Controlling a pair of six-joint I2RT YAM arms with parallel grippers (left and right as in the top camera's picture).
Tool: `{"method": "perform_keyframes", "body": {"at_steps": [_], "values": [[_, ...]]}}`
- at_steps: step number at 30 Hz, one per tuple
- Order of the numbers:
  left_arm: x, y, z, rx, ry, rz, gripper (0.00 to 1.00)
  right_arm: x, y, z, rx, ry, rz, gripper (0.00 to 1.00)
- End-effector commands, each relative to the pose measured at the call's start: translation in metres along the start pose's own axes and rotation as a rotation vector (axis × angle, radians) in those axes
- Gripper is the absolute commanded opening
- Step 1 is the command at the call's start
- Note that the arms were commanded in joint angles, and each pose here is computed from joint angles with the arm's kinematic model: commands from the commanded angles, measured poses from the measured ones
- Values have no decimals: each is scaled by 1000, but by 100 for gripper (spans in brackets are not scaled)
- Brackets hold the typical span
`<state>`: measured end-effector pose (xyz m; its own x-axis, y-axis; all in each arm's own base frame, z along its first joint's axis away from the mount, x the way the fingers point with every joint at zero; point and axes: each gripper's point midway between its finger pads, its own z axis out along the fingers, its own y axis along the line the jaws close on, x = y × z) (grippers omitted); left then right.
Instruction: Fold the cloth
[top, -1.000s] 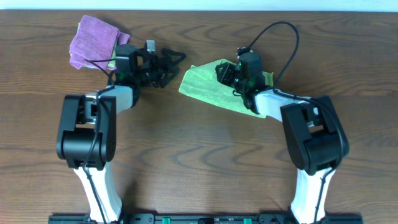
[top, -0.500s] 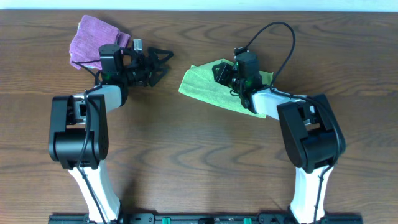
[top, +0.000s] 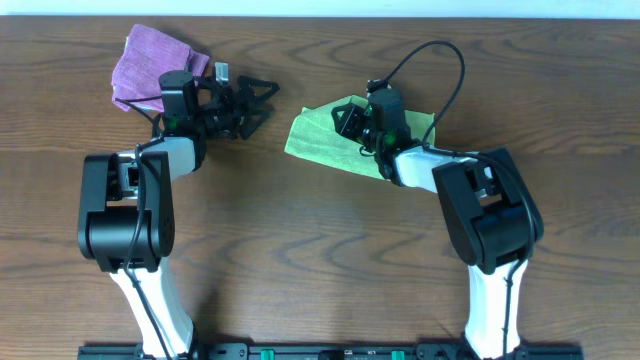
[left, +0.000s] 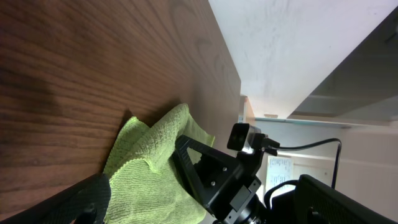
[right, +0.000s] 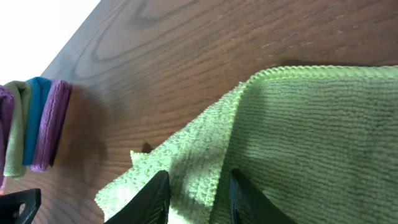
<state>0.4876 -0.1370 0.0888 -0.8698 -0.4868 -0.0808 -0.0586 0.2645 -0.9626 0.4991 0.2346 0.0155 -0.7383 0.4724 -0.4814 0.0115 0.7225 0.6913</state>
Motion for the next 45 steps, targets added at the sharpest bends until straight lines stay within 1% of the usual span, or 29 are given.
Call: {"method": "perform_keyframes", "body": {"at_steps": [1,15,22,25,26,27,32,36,41,45], "values": [[-1,-4,1,16,15,30,95,5,3,7,4,-3,4,31],[1,-5,1,25,30,30,95,4,0,8,13,-18,2,31],[2,-6,1,29,37,30,95,19,-17,17,36,16,41,32],[3,-6,1,30,40,30,95,25,-19,21,26,30,51,31],[3,-6,1,31,41,30,95,26,-20,22,28,32,53,30],[3,-6,1,31,41,30,95,25,-18,22,22,28,50,27],[3,-6,1,31,41,30,95,18,0,22,-55,2,31,3],[3,-6,1,31,40,29,95,15,15,20,-129,12,19,1],[1,-5,-2,33,37,17,95,22,37,15,-224,88,7,1],[-2,-5,-6,37,34,14,95,12,57,3,-268,79,-7,1]]}}
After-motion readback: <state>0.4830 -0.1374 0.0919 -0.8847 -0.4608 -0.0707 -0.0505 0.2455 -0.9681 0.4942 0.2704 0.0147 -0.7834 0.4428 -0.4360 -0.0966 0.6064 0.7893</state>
